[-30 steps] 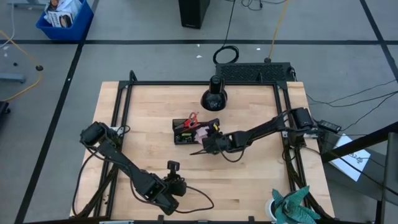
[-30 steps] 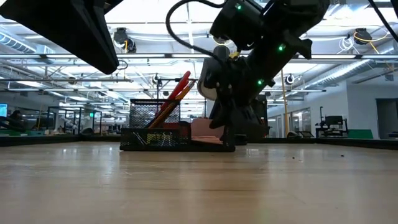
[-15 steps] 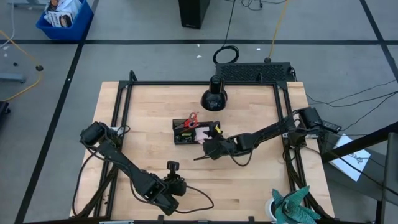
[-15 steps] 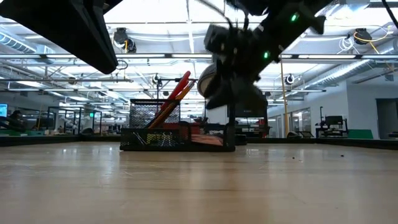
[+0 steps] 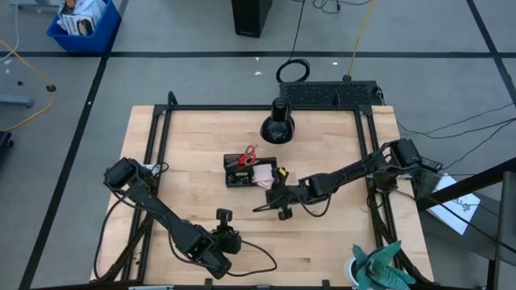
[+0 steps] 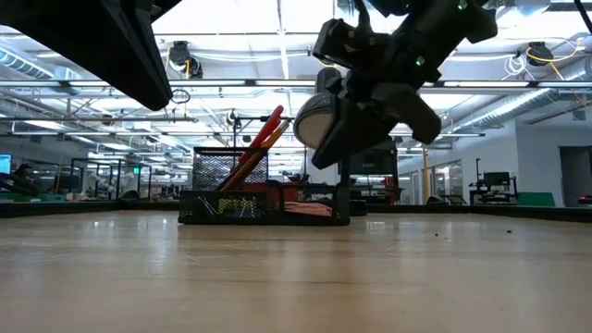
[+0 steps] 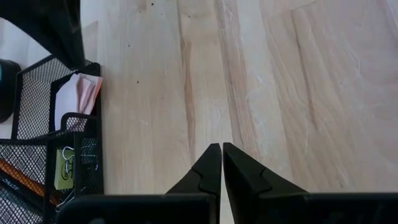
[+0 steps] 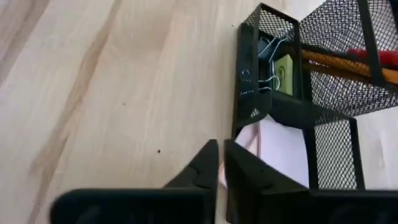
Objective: Pick and place office supplies into organizer
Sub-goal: Put the sticky note into the desk organizer
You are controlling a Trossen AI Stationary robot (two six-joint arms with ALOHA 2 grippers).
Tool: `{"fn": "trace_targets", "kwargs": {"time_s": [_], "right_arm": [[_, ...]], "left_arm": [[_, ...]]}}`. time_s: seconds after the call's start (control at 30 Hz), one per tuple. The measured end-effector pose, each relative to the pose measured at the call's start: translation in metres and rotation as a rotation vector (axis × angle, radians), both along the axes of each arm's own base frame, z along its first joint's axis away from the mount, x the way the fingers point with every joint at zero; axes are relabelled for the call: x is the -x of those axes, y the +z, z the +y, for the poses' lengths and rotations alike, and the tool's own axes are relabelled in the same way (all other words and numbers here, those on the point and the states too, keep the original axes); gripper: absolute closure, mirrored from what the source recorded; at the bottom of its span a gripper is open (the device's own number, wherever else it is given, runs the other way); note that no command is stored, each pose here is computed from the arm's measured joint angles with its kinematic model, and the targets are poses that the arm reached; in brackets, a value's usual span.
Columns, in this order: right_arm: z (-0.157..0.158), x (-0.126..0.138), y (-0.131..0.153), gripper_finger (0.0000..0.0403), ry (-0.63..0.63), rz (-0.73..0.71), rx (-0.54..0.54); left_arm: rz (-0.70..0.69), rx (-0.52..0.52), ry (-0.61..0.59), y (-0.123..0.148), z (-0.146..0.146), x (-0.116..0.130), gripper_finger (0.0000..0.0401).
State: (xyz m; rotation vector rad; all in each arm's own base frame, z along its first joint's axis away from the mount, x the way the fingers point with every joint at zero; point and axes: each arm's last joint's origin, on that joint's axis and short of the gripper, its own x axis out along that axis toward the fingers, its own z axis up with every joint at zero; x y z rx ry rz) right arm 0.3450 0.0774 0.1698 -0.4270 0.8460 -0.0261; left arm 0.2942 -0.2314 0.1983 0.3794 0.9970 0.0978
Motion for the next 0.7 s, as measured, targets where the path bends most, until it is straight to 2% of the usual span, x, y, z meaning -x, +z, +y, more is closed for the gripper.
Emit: {"fn": "trace_targets", "kwargs": {"time_s": [0.07, 0.2, 0.4, 0.7], "right_arm": [[0.002, 0.000, 0.000, 0.0395, 0.019, 0.005, -0.028], [0.008, -0.001, -0.007, 0.0399, 0.082, 0.038, -0.136], [0.007, -0.004, -0.029, 0.0402, 0.063, 0.100, -0.115], [-0.005, -0.011, -0.048, 0.0402, -0.052, 0.088, -0.017]], "left_arm": [[0.000, 0.000, 0.000, 0.000, 0.000, 0.000, 0.0377], [0.000, 0.000, -0.001, 0.000, 0.000, 0.000, 0.0377], [-0.001, -0.001, -0.001, 0.000, 0.001, -0.001, 0.0377], [0.002, -0.007, -0.010, 0.000, 0.001, -0.001, 0.0377]]}}
